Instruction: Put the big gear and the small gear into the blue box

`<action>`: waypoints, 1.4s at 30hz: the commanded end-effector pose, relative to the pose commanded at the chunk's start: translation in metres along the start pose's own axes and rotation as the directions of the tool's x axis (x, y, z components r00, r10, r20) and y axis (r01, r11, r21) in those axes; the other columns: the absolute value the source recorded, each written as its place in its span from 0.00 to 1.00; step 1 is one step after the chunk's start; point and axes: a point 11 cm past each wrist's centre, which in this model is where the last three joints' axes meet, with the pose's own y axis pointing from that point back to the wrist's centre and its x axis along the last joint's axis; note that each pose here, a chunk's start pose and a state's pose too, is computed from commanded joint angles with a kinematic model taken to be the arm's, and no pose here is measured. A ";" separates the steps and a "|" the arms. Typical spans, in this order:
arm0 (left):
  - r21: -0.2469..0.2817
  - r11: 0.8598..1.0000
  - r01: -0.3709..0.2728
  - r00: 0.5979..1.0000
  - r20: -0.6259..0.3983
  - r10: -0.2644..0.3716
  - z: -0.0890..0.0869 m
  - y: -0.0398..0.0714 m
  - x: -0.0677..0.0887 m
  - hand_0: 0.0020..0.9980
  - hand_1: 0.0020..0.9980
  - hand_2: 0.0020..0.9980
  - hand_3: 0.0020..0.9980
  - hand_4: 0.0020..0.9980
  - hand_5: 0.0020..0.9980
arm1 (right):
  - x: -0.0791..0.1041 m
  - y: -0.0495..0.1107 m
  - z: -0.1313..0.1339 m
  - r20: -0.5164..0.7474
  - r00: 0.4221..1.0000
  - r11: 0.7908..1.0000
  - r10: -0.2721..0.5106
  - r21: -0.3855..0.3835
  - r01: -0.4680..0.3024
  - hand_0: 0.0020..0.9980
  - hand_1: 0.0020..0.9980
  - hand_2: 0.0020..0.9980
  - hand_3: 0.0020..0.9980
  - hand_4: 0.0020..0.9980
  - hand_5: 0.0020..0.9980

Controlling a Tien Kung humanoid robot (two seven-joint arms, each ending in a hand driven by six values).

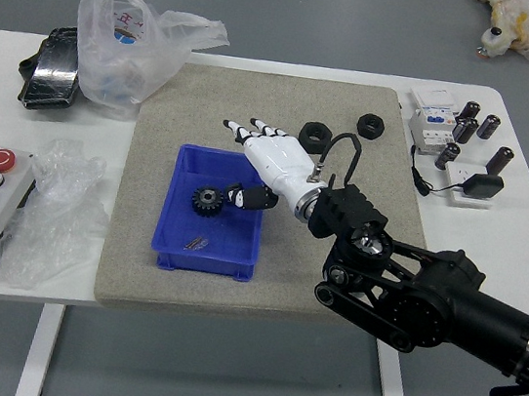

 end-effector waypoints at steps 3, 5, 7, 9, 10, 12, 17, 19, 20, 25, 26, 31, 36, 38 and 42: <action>-0.002 1.000 0.000 1.000 -0.001 0.000 0.001 0.000 0.000 0.72 0.61 0.56 0.75 0.73 0.45 | 0.005 0.000 0.002 0.013 0.999 1.000 0.030 -0.002 -0.030 1.00 1.00 1.00 1.00 1.00 0.46; -0.003 1.000 -0.001 1.000 -0.003 0.001 0.001 0.000 0.000 0.72 0.61 0.56 0.75 0.73 0.45 | 0.016 0.000 0.007 0.039 0.996 0.997 0.079 -0.014 -0.078 1.00 1.00 1.00 1.00 1.00 0.46; -0.004 1.000 -0.002 1.000 -0.004 0.002 0.002 0.000 0.000 0.72 0.61 0.56 0.75 0.73 0.45 | 0.025 0.003 0.014 0.066 0.991 0.993 0.120 -0.033 -0.118 1.00 1.00 1.00 1.00 0.99 0.45; -0.005 1.000 -0.003 1.000 -0.004 0.003 0.002 0.001 0.001 0.72 0.61 0.56 0.75 0.73 0.45 | 0.032 0.008 0.028 0.093 0.984 0.987 0.152 -0.063 -0.147 1.00 1.00 1.00 1.00 0.99 0.45; -0.005 1.000 -0.003 1.000 -0.005 0.003 0.002 0.001 0.001 0.72 0.61 0.56 0.75 0.73 0.45 | 0.036 0.012 0.036 0.107 0.980 0.984 0.168 -0.081 -0.160 1.00 1.00 1.00 1.00 0.99 0.45; -0.006 1.000 -0.004 1.000 -0.005 0.004 0.002 0.001 0.002 0.72 0.61 0.56 0.75 0.73 0.45 | 0.042 0.021 0.053 0.139 0.970 0.977 0.197 -0.113 -0.183 1.00 1.00 1.00 1.00 0.98 0.51; -0.010 1.000 -0.010 1.000 -0.005 0.010 0.004 0.001 0.004 0.72 0.61 0.56 0.75 0.73 0.45 | 0.061 0.050 0.100 0.240 0.925 0.950 0.294 -0.184 -0.254 1.00 1.00 1.00 1.00 0.98 0.51; -0.011 1.000 -0.012 1.000 -0.003 0.012 0.004 0.001 0.005 0.72 0.61 0.56 0.75 0.73 0.45 | 0.066 0.065 0.120 0.289 0.897 0.936 0.334 -0.211 -0.280 1.00 1.00 1.00 1.00 0.98 0.67; -0.012 1.000 -0.013 1.000 -0.002 0.013 0.004 0.002 0.006 0.72 0.61 0.56 0.75 0.73 0.45 | 0.068 0.071 0.128 0.313 0.882 0.930 0.352 -0.223 -0.292 1.00 1.00 1.00 1.00 0.98 0.67; -0.009 1.000 -0.015 1.000 -0.003 0.015 0.002 0.001 0.007 0.72 0.61 0.56 0.75 0.73 0.45 | 0.059 0.105 0.165 0.447 0.782 0.896 0.434 -0.304 -0.324 1.00 1.00 1.00 1.00 0.99 0.72; -0.006 1.000 -0.014 1.000 -0.005 0.014 0.000 0.000 0.006 0.72 0.61 0.56 0.75 0.73 0.45 | 0.053 0.112 0.173 0.469 0.761 0.888 0.449 -0.326 -0.323 1.00 1.00 1.00 1.00 0.99 0.72; 0.004 1.000 -0.009 1.000 -0.010 0.009 -0.007 -0.002 0.004 0.73 0.61 0.56 0.75 0.73 0.45 | 0.026 0.143 0.204 0.520 0.689 0.850 0.505 -0.439 -0.291 1.00 1.00 1.00 1.00 0.99 0.74; 0.000 1.000 -0.011 1.000 -0.013 0.011 -0.006 -0.002 0.004 0.72 0.61 0.56 0.75 0.73 0.45 | 0.012 0.160 0.215 0.517 0.674 0.828 0.527 -0.489 -0.273 1.00 1.00 1.00 1.00 0.99 0.74; 0.000 1.000 -0.014 1.000 -0.016 0.014 -0.006 -0.002 0.006 0.72 0.61 0.56 0.75 0.73 0.45 | 0.012 0.160 0.215 0.513 0.676 0.827 0.529 -0.490 -0.275 1.00 1.00 1.00 1.00 0.99 0.74; 0.007 1.000 -0.021 0.999 -0.027 0.021 -0.010 -0.002 0.009 0.72 0.61 0.56 0.75 0.73 0.45 | 0.011 0.159 0.214 0.515 0.672 0.826 0.532 -0.491 -0.277 1.00 1.00 1.00 1.00 0.99 0.74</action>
